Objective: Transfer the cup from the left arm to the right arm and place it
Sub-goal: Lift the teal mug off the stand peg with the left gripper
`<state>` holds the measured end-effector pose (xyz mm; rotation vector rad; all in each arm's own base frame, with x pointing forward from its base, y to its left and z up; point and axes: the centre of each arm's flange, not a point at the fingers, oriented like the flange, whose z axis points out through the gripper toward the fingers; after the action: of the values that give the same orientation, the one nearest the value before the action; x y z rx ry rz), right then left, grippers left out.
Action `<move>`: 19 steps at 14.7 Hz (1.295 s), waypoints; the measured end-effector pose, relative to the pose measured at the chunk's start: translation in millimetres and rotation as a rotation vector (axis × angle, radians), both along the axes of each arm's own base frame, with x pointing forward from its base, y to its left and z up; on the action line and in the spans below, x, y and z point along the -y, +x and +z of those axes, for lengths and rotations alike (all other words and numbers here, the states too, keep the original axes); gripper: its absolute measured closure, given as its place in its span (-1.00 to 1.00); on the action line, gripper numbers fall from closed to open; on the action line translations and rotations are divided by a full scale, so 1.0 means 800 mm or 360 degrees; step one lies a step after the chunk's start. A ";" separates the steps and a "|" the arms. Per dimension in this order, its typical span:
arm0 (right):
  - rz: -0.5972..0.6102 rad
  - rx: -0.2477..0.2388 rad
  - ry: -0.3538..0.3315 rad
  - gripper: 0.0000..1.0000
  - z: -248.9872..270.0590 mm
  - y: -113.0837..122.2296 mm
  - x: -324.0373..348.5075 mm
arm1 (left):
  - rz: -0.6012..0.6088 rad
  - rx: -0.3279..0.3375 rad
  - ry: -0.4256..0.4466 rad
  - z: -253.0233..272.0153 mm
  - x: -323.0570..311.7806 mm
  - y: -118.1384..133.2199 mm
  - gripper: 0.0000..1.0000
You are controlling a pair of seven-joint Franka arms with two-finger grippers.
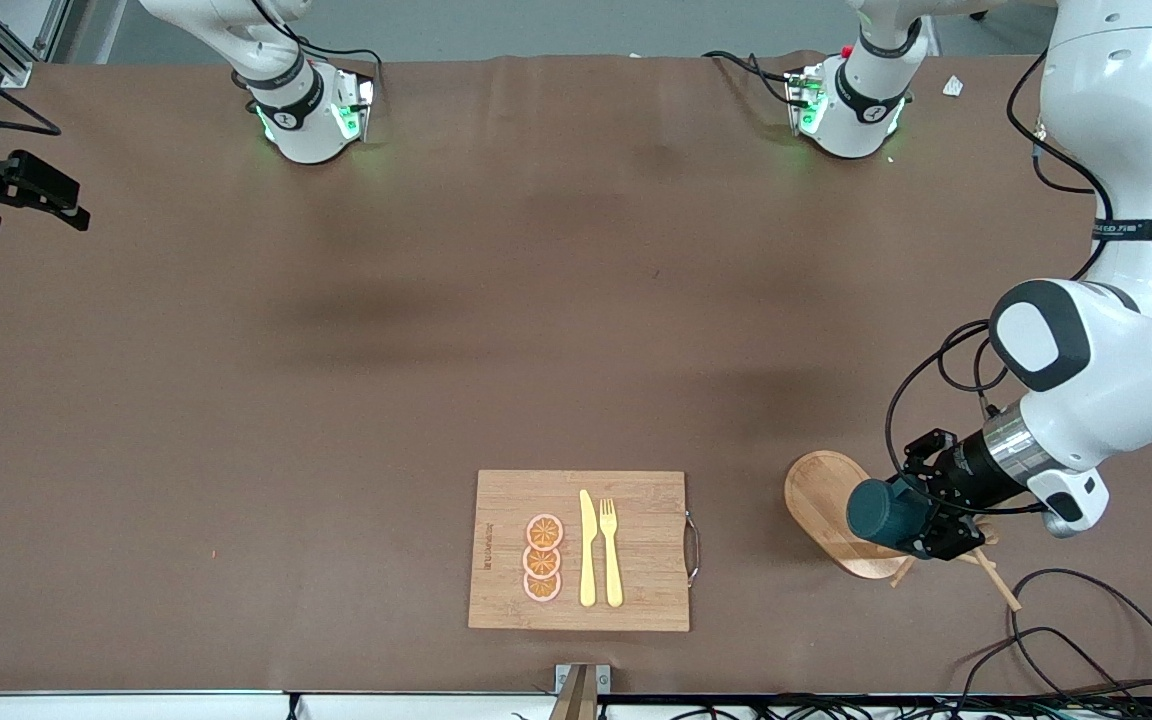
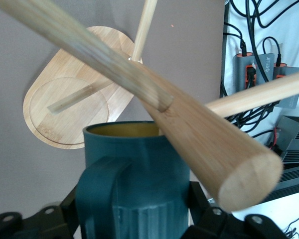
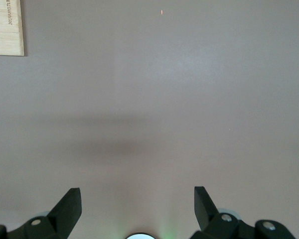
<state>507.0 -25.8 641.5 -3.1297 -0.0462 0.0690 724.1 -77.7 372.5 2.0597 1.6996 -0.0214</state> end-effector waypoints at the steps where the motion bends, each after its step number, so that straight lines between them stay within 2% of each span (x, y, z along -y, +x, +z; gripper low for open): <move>1: 0.0000 0.0000 0.0000 -1.00 0.000 0.000 0.000 | 0.0000 0.0000 0.0000 0.000 0.000 0.000 -0.70; 11: 0.0003 0.0001 0.0000 -1.00 0.000 0.000 0.000 | -0.0005 0.0060 -0.0007 0.033 0.001 0.004 -0.69; 14: 0.0003 0.0001 0.0000 -1.00 0.000 0.000 0.000 | -0.0030 0.0048 -0.0012 0.050 0.005 -0.001 -0.69; 19: 0.0003 0.0001 0.0000 -1.00 0.000 0.000 0.000 | -0.0094 0.0045 -0.0082 0.073 0.058 -0.013 -0.69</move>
<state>507.1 -25.6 641.5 -3.1297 -0.0496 0.0682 713.8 -124.3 431.1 2.0620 1.6049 -0.0545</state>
